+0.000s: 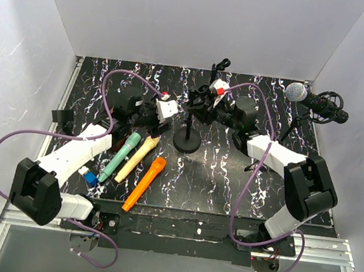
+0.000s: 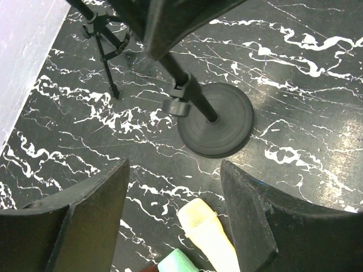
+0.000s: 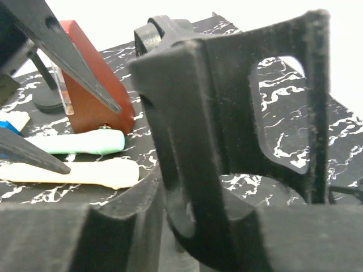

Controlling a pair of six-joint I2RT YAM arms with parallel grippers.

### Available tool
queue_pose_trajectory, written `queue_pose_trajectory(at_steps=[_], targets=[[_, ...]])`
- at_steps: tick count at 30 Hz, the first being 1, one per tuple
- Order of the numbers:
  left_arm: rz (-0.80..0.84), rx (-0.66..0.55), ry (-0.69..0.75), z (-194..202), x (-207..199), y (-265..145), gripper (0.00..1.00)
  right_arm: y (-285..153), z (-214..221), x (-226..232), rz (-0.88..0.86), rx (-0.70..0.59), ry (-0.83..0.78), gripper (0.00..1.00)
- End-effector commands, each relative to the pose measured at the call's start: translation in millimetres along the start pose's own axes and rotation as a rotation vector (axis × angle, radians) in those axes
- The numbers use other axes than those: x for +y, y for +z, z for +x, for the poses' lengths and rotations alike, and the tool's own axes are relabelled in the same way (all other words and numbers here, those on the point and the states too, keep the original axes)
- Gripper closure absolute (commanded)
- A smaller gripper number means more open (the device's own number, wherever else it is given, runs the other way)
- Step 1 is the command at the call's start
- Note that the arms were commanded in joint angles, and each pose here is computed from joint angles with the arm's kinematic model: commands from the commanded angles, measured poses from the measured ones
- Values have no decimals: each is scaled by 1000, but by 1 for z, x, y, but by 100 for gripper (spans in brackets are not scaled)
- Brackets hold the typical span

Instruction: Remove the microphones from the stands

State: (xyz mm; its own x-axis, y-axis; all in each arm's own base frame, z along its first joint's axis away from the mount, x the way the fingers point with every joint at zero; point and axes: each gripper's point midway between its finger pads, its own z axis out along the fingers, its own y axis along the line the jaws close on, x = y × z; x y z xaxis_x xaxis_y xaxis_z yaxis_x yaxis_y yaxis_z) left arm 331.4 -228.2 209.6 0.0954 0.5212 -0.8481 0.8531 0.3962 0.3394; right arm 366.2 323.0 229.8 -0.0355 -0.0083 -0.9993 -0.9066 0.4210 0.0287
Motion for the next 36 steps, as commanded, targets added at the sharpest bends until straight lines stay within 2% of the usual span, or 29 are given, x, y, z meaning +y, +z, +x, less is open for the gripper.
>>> queue_pose_trajectory(at_steps=[1, 4, 5, 10, 16, 25, 29, 34, 36], targets=[[51, -68, 134, -20, -4, 9, 37, 7, -35, -1, -2, -87, -31, 75], [76, -121, 271, -27, -14, 21, 37, 2, -35, 0, 18, -74, 2, 96], [79, -133, 330, -28, -18, 25, 38, 0, -37, 1, 24, -74, 12, 99], [84, -185, 531, -27, -28, 46, 42, -9, -34, 9, 20, -49, 49, 99], [89, -153, 622, -6, -28, 63, 47, -13, -32, 15, 3, -39, 57, 99], [10, -115, 604, 3, -9, 83, 58, -16, -29, 19, -8, -29, 66, 99], [-5, -89, 570, 7, -2, 91, 72, -16, -30, 20, -15, -30, 66, 99], [13, -62, 493, 2, 1, 90, 96, -18, -32, 23, -28, -28, 45, 99], [47, -37, 419, 0, -3, 85, 100, -20, -32, 26, -44, -24, 20, 99]])
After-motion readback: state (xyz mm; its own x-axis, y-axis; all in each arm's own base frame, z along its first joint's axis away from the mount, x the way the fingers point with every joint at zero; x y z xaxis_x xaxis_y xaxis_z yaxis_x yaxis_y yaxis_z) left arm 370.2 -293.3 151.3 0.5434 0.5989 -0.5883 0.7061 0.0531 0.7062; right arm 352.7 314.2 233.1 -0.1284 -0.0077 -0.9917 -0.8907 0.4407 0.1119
